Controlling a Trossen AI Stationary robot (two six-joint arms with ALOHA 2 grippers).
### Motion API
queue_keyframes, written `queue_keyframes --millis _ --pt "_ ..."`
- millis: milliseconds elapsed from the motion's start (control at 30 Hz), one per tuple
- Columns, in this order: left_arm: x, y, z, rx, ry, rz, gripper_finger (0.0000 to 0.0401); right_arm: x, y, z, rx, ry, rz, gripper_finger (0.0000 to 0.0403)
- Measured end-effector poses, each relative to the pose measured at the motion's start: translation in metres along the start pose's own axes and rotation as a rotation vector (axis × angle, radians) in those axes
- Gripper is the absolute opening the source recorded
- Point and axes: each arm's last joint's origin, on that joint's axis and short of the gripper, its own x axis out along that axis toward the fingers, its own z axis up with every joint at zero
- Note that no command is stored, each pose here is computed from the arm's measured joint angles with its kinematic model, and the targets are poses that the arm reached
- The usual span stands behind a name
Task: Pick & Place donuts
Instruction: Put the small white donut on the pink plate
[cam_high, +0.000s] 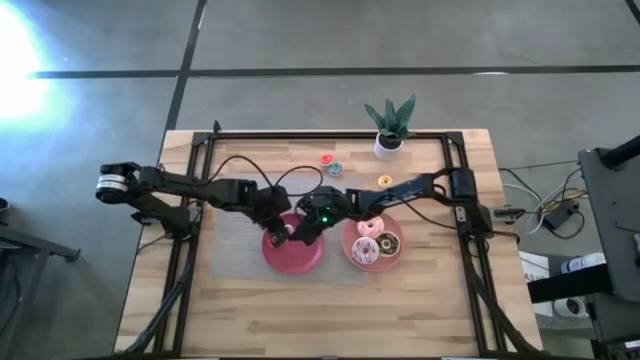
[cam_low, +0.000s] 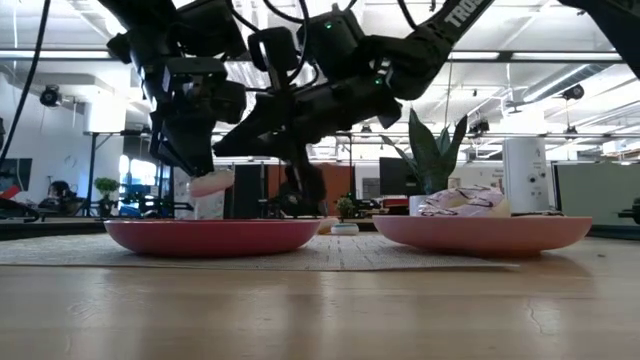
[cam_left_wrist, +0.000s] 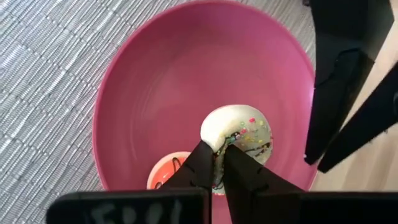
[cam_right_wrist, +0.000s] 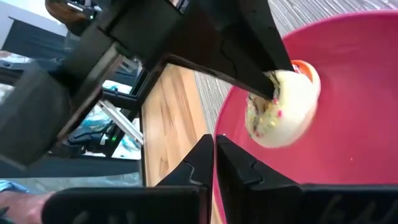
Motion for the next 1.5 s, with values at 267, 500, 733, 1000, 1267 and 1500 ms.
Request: queue_keyframes --millis 267,500,733,1000,1267,1500 --pt "0.003 0.000 0.000 -0.013 0.006 0.005 0.0050 0.004 -0.002 0.002 0.002 0.004 0.004 0.0011" --pt "0.003 0.000 0.000 -0.020 0.007 0.006 0.0127 0.004 -0.006 0.003 0.003 -0.013 -0.042 0.0011" --pt "-0.001 0.000 0.000 -0.017 -0.016 0.023 0.0137 0.000 -0.004 0.003 -0.040 -0.018 -0.068 0.0011" --pt "-0.004 0.004 -0.005 -0.022 -0.002 0.083 0.0137 -0.035 0.009 0.000 -0.178 0.064 -0.327 0.0011" --pt "-0.020 0.002 -0.007 0.001 -0.059 0.054 0.0137 -0.038 0.025 -0.017 -0.584 0.253 -0.358 0.0050" --pt "-0.052 0.004 -0.017 -0.060 -0.169 0.118 0.0137 -0.023 0.033 -0.004 -0.847 0.254 -0.363 0.0148"
